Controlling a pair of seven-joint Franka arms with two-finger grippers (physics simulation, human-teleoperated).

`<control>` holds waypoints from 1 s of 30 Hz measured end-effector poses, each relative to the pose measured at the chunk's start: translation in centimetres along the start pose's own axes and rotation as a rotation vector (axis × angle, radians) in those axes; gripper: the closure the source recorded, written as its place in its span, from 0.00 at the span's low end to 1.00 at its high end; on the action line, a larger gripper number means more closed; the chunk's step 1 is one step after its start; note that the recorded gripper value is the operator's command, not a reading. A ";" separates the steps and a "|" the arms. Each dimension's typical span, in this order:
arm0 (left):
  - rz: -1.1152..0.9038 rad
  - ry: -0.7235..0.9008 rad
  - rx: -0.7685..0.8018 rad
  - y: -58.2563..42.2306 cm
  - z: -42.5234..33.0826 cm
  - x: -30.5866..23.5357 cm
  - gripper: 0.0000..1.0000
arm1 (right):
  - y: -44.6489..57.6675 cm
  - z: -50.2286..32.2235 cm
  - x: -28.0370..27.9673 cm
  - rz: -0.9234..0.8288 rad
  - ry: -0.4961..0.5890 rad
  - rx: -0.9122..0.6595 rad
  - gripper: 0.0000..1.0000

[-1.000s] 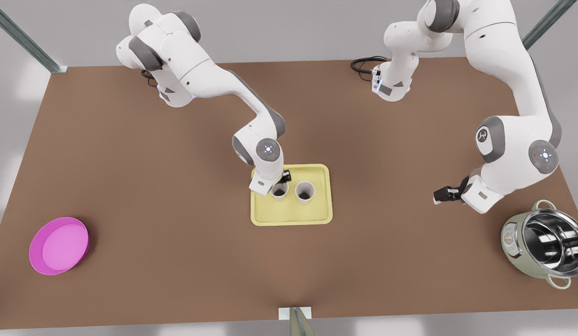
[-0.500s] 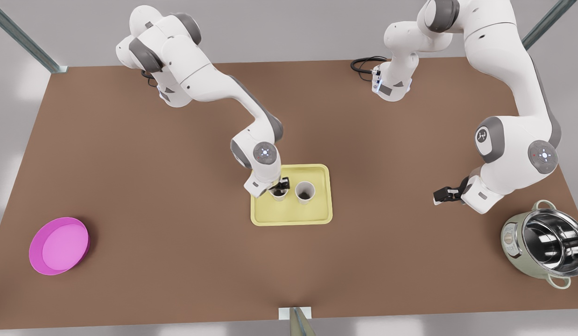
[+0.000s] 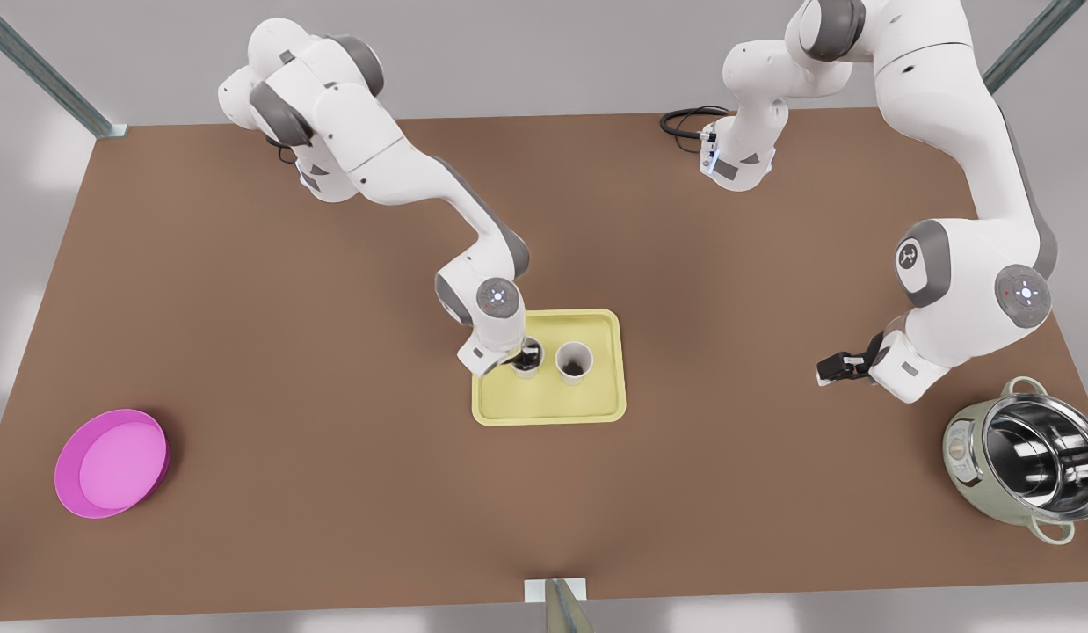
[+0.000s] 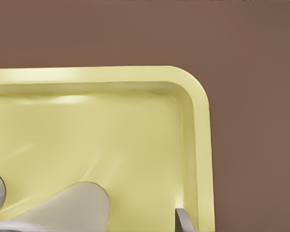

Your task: Use the left arm to pick up the white IKEA cup from the tray and place it on the middle-left position; use the right arm to pick up the white IKEA cup from the tray and place it on the middle-right position

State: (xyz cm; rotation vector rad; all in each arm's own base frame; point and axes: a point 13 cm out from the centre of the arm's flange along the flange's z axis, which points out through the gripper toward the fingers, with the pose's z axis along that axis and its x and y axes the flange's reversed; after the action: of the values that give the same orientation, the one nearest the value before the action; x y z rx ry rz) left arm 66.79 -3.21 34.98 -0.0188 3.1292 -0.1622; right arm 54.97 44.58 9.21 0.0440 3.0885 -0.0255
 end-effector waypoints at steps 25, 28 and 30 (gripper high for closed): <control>0.038 -0.002 0.001 -2.8 -0.3 0.1 0.00 | -21.1 -15.7 -13.9 0.204 -0.058 -0.084 1.00; 0.130 -0.001 -0.008 -9.1 -0.4 1.2 0.00 | -32.7 -16.3 -16.0 0.249 -0.030 -0.050 1.00; 0.215 0.010 -0.045 -14.2 0.2 2.6 0.00 | -39.4 -16.2 -16.6 0.248 -0.019 -0.029 1.00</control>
State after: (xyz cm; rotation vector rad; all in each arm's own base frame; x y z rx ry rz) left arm 64.37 -17.40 36.19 0.3180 3.1154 -0.0891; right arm 69.53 5.05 26.87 0.4212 3.0386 0.0284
